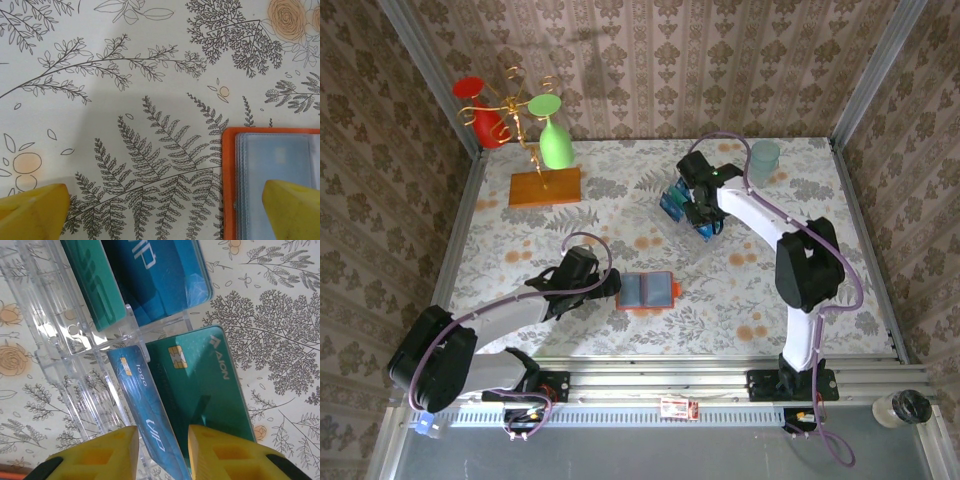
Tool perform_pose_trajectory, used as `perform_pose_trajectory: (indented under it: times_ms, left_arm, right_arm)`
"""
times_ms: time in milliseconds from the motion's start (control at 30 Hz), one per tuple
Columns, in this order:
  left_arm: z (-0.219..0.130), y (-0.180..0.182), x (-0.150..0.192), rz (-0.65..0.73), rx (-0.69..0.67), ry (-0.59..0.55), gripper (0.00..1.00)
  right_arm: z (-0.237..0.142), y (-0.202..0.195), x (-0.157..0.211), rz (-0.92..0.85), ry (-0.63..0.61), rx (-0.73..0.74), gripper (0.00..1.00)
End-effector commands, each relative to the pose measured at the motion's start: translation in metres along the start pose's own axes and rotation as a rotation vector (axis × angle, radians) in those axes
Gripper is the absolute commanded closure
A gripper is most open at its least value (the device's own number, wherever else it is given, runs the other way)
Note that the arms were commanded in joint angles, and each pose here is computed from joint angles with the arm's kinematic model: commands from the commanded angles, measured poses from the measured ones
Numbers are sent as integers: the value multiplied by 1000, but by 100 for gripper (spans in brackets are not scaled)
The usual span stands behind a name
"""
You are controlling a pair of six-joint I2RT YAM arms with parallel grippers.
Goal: Put the credit cards into the card holder
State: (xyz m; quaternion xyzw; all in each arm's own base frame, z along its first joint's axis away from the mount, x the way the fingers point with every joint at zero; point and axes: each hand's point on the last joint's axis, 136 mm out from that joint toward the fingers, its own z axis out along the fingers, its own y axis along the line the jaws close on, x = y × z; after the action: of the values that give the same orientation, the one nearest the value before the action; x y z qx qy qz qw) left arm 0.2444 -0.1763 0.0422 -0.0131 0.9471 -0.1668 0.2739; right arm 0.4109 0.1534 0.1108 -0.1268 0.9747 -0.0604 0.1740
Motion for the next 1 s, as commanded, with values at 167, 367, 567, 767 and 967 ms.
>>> perform_pose_trajectory:
  times_ms: [167, 367, 567, 767, 967]
  left_arm:
    - [1, -6, -2, 1, 11, 1, 0]
    - [2, -6, -1, 2, 10, 2, 0]
    - [2, -5, 0, 0, 7, 3, 0]
    - [3, -4, 2, -1, 5, 6, 0]
    - [2, -4, 2, 0, 5, 7, 0]
  right_arm:
    - [3, 5, -2, -29, 20, -8, 74]
    - [-1, 5, -4, -29, 8, -11, 76]
    - [-2, 8, -6, -26, 7, -31, 80]
    - [-3, 12, -8, -35, 4, -57, 89]
    - [-6, 18, -9, -57, 0, -90, 97]
